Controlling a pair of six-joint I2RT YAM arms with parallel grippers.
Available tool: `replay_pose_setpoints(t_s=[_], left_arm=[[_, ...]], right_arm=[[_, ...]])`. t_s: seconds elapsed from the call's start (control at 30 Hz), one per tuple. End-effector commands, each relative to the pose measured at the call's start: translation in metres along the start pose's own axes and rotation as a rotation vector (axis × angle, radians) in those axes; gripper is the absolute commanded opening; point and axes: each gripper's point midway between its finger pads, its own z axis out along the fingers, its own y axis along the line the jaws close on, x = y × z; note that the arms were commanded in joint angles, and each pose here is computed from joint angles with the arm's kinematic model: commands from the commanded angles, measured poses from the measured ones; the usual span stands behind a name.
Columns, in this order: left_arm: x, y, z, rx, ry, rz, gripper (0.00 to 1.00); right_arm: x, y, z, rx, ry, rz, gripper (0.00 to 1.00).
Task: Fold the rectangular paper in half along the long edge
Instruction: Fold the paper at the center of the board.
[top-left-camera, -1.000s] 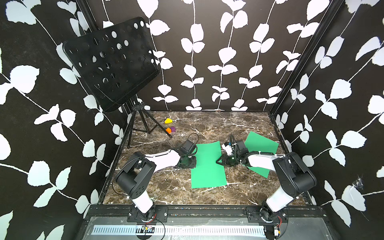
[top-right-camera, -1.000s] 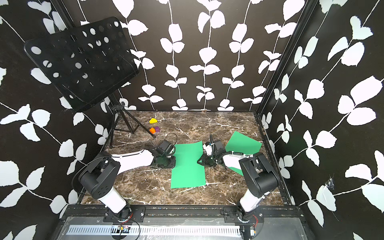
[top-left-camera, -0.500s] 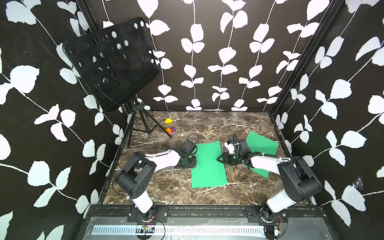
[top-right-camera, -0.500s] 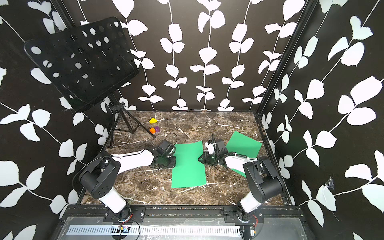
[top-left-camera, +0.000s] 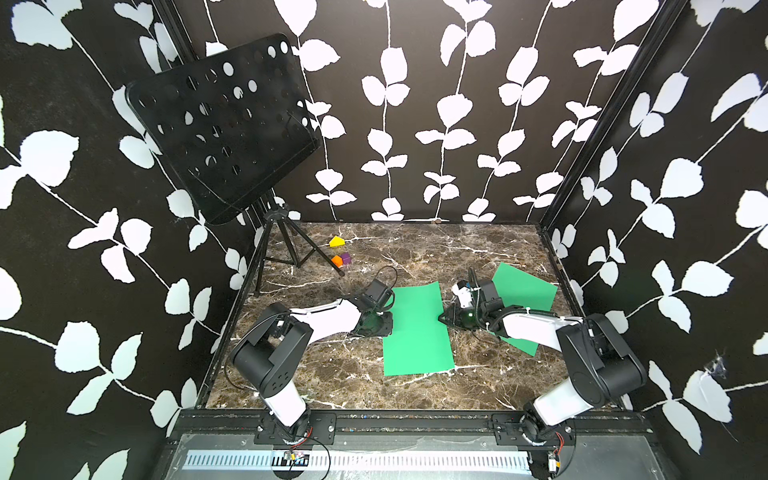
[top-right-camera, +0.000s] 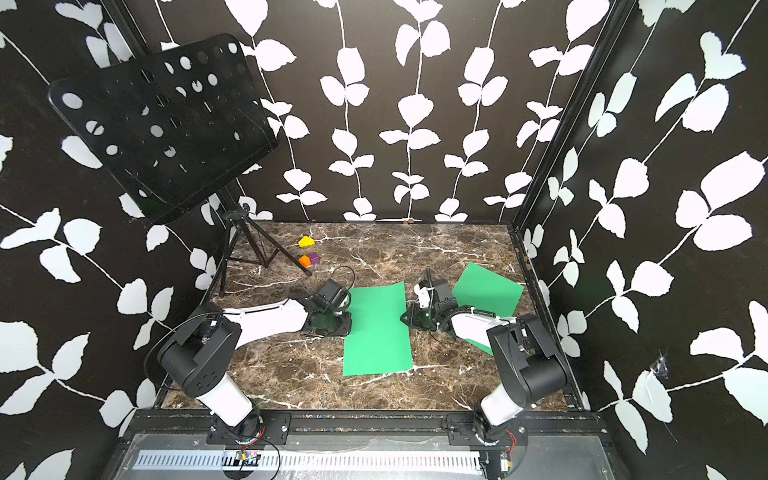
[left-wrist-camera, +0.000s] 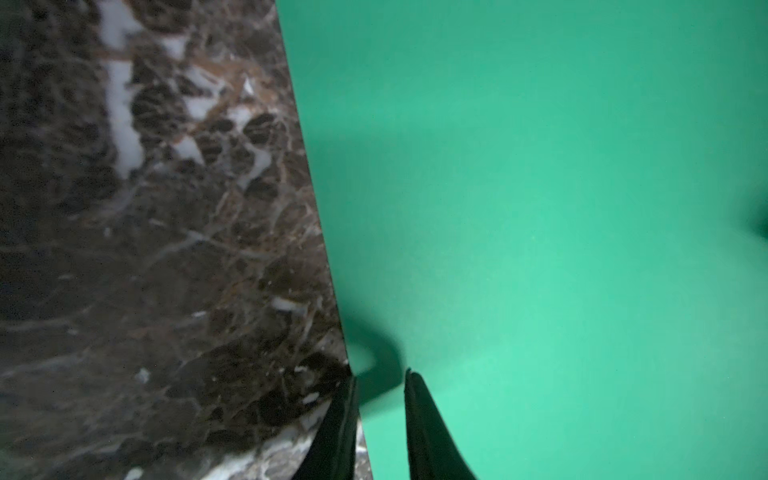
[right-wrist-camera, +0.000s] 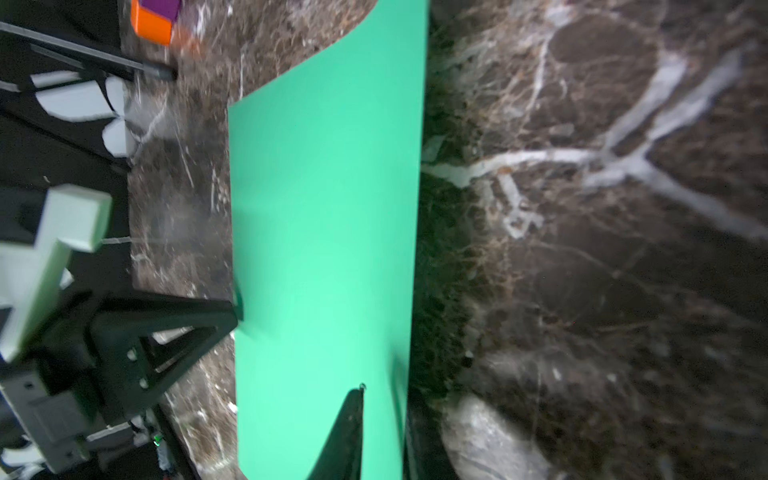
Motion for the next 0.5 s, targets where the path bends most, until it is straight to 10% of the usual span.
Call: replay_pose_setpoints(t_s=[0.0, 0.47], left_arm=[[0.036, 0.029, 0.021, -0.094, 0.128, -0.009, 0.24], [0.036, 0.018, 0.030, -0.015, 0.102, -0.053, 0.02]], right_arm=[[-0.003, 0.001, -0.004, 0.000, -0.026, -0.005, 0.00], [-0.003, 0.008, -0.004, -0.025, -0.015, -0.023, 0.00]])
